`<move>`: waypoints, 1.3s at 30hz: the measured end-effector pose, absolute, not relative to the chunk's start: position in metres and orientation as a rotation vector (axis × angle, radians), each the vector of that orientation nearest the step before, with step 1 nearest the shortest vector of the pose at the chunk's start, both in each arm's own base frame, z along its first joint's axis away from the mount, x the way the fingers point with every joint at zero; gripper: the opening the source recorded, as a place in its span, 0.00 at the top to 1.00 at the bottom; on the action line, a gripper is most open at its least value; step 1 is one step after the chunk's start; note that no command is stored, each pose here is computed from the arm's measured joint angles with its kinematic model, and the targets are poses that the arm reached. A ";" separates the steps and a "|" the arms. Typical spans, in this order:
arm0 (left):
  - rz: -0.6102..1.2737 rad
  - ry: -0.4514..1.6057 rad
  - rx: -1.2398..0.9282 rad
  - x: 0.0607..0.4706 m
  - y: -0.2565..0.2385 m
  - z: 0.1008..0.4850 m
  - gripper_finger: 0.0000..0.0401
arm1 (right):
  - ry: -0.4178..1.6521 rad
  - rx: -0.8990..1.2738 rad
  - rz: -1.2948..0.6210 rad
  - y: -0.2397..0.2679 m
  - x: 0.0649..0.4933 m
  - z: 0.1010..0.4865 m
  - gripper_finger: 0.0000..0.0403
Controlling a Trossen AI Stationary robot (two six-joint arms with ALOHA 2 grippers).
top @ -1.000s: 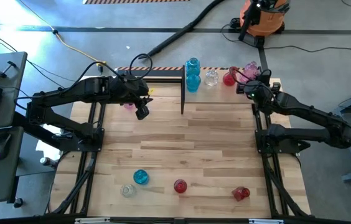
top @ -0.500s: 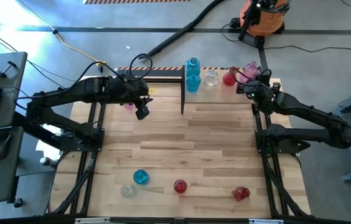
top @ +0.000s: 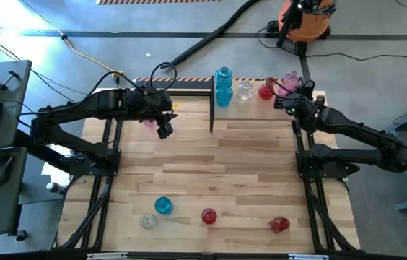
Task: Sort vases onto shelf
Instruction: Put the bottom purple vase on the shelf aligned with the other purple vase
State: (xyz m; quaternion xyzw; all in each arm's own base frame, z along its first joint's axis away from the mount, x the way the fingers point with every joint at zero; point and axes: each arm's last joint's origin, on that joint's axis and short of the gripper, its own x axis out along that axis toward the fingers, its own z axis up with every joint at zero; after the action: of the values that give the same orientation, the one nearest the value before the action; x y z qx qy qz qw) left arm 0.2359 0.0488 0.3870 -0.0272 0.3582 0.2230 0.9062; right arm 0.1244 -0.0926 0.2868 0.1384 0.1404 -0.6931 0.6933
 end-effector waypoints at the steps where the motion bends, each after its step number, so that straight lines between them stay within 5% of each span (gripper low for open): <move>1: 0.461 0.740 -0.056 0.236 0.049 0.387 0.72 | 0.313 0.309 -1.548 -0.093 0.124 0.287 0.69; 39: 0.461 0.740 -0.056 0.236 0.049 0.387 0.72 | 0.279 0.303 -1.604 -0.101 0.128 0.286 0.69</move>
State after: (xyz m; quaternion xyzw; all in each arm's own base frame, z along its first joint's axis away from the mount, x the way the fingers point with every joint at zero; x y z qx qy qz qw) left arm 0.2359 0.0489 0.3870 -0.0272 0.3582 0.2234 0.9061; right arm 0.1284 -0.1008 0.2863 0.1346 0.1243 -0.7134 0.6764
